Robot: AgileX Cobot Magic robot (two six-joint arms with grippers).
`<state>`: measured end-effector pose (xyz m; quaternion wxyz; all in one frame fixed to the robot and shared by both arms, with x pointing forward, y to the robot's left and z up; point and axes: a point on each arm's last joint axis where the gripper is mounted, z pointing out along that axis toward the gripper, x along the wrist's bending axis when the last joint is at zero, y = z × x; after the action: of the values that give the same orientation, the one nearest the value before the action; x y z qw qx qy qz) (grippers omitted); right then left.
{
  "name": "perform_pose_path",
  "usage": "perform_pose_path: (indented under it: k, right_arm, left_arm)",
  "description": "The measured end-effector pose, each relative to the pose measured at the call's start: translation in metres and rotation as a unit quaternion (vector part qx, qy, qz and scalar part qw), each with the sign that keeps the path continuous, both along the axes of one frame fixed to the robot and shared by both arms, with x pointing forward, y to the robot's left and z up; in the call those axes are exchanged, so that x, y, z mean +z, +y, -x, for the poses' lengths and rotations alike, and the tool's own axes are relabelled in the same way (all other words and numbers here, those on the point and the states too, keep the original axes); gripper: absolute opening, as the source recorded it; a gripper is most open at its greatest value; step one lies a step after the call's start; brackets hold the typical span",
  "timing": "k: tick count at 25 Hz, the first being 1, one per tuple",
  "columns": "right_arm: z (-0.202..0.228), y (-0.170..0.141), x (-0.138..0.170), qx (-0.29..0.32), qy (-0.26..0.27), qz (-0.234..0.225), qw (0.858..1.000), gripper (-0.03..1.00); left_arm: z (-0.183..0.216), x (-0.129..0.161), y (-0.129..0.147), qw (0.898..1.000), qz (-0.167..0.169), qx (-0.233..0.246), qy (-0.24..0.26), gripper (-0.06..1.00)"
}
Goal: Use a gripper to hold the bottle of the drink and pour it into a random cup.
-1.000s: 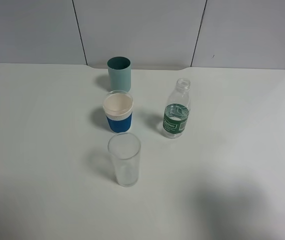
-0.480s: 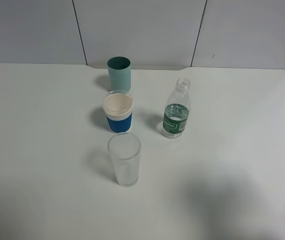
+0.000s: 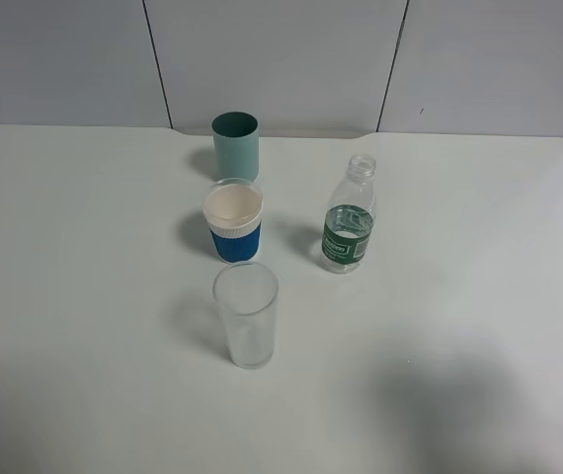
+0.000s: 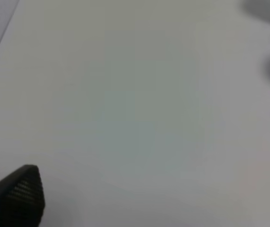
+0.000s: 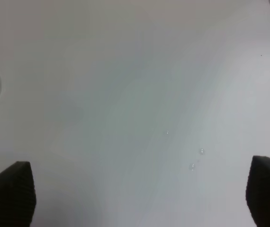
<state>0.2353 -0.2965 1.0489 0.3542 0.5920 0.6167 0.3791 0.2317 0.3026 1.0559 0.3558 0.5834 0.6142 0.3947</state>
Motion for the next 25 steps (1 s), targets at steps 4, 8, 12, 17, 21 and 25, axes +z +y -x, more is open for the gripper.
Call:
perform_pose_path:
  k: [4, 8, 12, 17, 21, 25]
  right_arm:
    - [0.0, 0.0, 0.0, 0.0, 0.0, 0.0, 1.0, 0.87]
    - [0.0, 0.0, 0.0, -0.001, 0.0, -0.002, 1.0, 0.87]
    - [0.0, 0.0, 0.0, -0.001, 0.0, -0.002, 1.0, 0.87]
    - [-0.0002, 0.0, -0.0005, -0.003, 0.001, -0.002, 1.0, 0.87]
    - [-0.0003, 0.0001, -0.0005, -0.018, 0.001, -0.002, 1.0, 0.87]
    - [-0.0004, 0.0001, -0.0005, -0.022, 0.001, -0.002, 1.0, 0.87]
  left_arm:
    - [0.0, 0.0, 0.0, 1.0, 0.0, 0.0, 0.0, 0.98]
    - [0.0, 0.0, 0.0, 1.0, 0.0, 0.0, 0.0, 0.98]
    - [0.0, 0.0, 0.0, 1.0, 0.0, 0.0, 0.0, 0.98]
    - [0.0, 0.0, 0.0, 1.0, 0.0, 0.0, 0.0, 0.98]
    - [0.0, 0.0, 0.0, 1.0, 0.0, 0.0, 0.0, 0.98]
    - [0.0, 0.0, 0.0, 1.0, 0.0, 0.0, 0.0, 0.98]
